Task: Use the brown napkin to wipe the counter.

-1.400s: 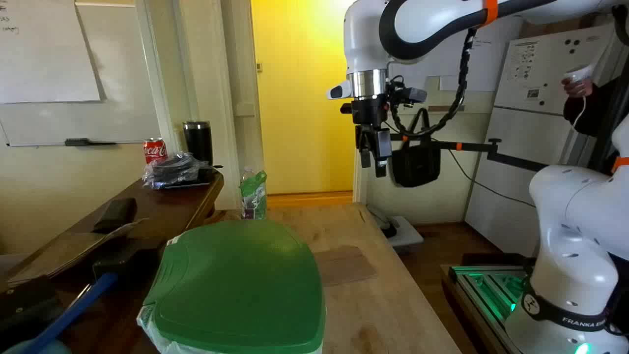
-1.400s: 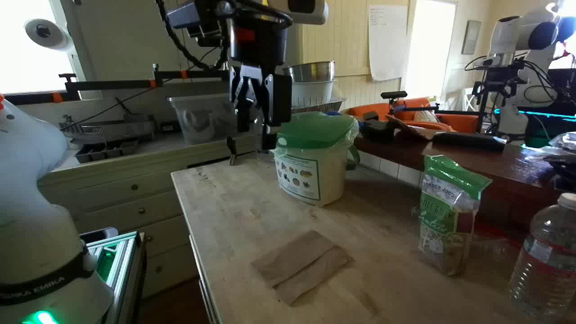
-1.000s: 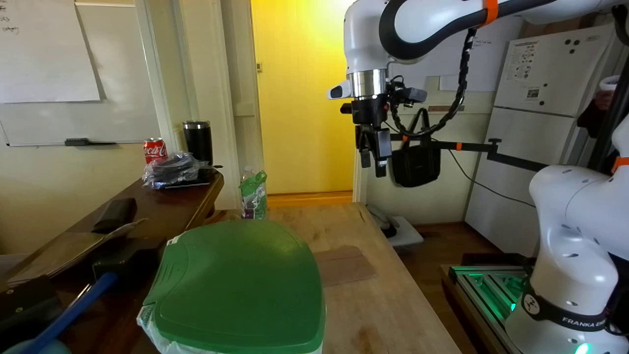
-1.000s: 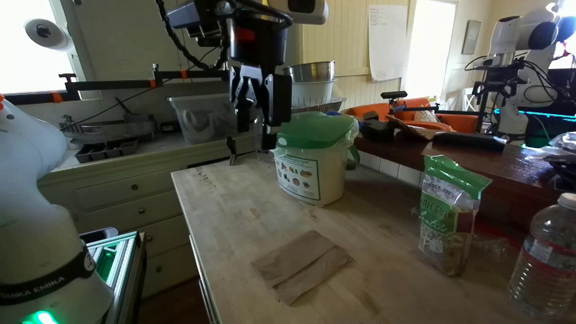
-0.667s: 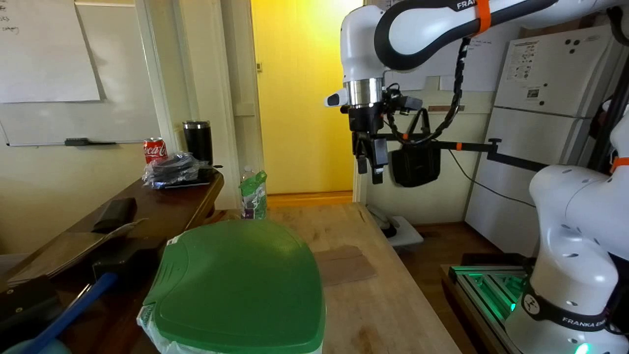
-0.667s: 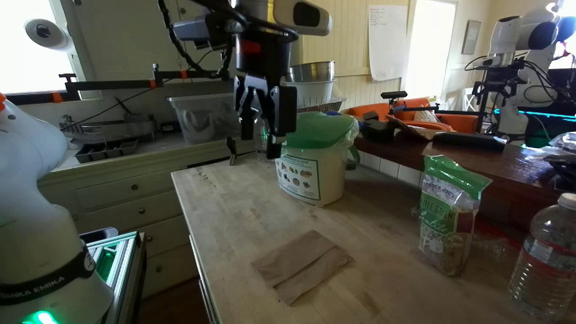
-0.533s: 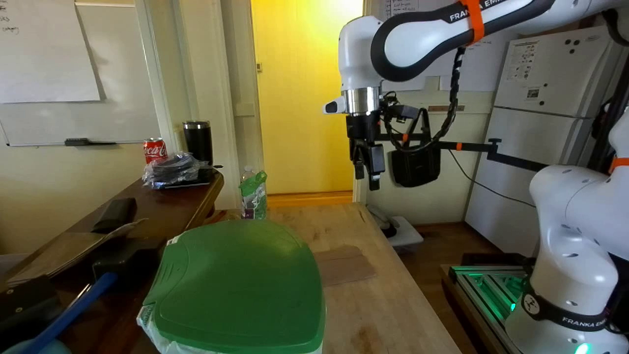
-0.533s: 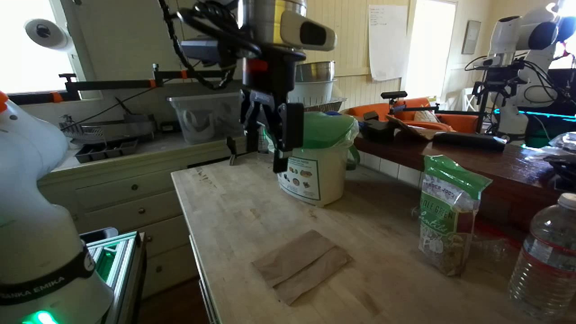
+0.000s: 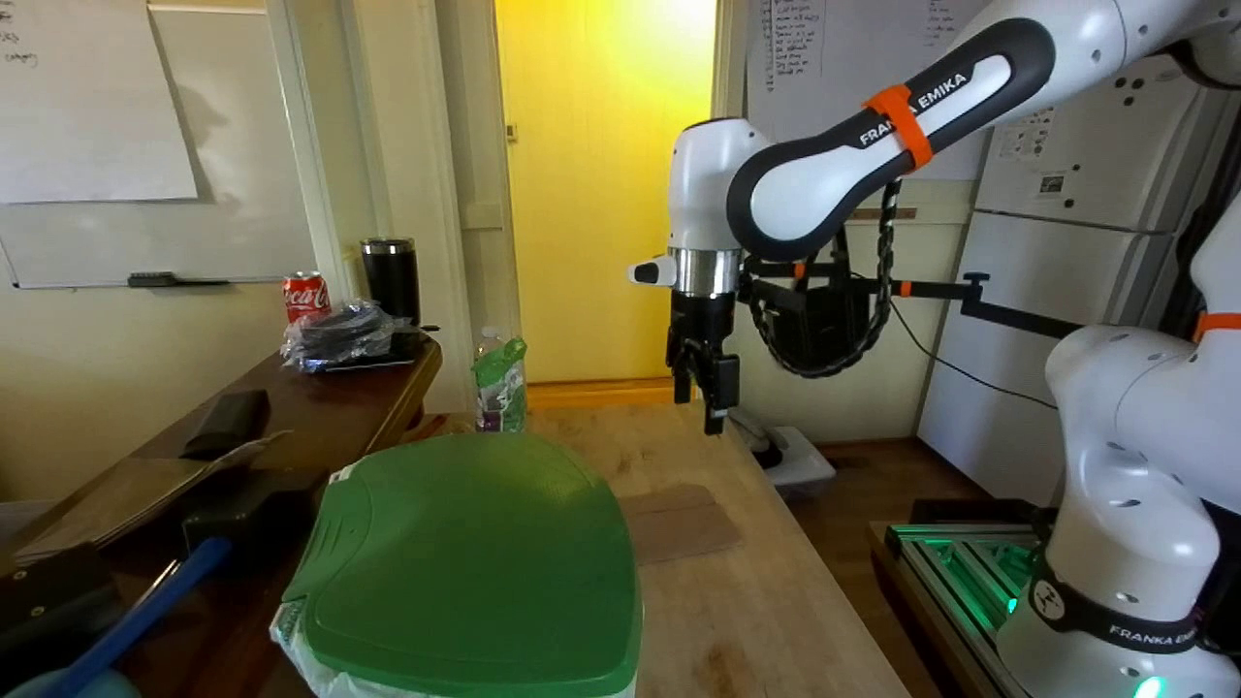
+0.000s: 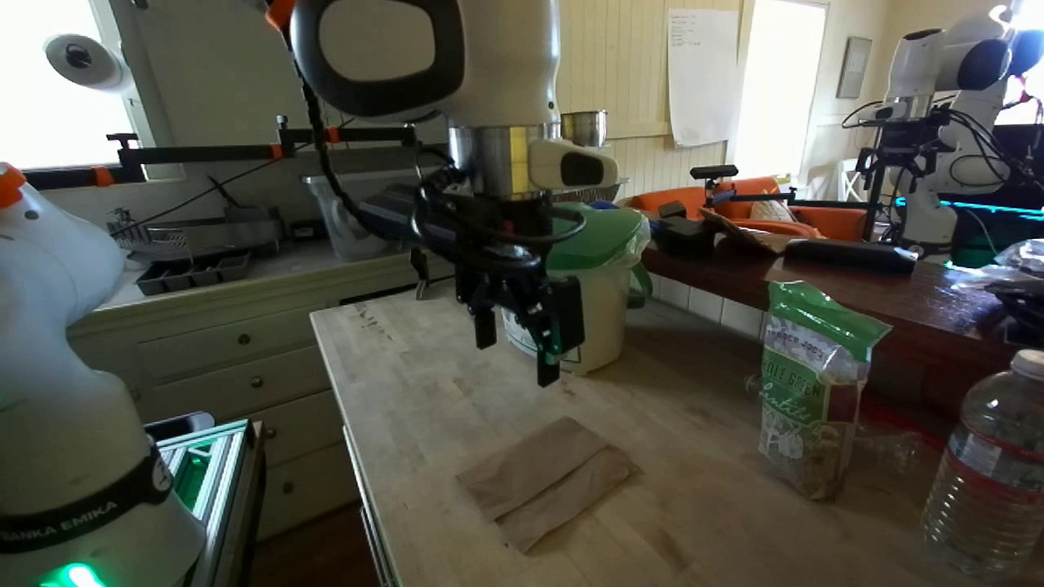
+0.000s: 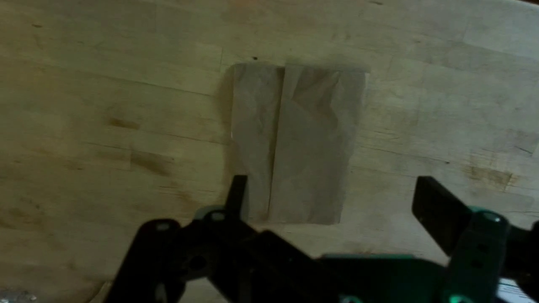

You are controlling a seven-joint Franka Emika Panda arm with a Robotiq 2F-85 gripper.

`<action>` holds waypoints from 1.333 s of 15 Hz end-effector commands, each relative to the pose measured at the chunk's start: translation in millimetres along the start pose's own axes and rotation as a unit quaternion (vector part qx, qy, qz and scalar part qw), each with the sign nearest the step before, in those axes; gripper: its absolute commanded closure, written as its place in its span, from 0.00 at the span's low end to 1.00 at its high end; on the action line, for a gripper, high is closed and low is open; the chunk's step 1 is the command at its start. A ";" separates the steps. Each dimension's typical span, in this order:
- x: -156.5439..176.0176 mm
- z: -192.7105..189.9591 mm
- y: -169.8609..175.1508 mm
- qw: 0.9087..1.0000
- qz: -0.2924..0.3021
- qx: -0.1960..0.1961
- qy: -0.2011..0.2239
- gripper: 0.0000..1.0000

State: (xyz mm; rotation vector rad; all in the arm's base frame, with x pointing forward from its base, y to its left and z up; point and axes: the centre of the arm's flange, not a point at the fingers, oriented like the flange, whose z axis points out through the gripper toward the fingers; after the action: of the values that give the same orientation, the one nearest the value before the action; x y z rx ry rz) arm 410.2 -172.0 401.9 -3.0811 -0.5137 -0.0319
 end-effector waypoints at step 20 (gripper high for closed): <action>13.0 113.4 1.3 0.998 -0.036 0.008 0.052 0.00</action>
State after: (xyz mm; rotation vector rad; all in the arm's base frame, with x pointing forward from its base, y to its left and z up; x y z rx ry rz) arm 429.3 -168.0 314.4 -3.0162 -0.6246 -0.1685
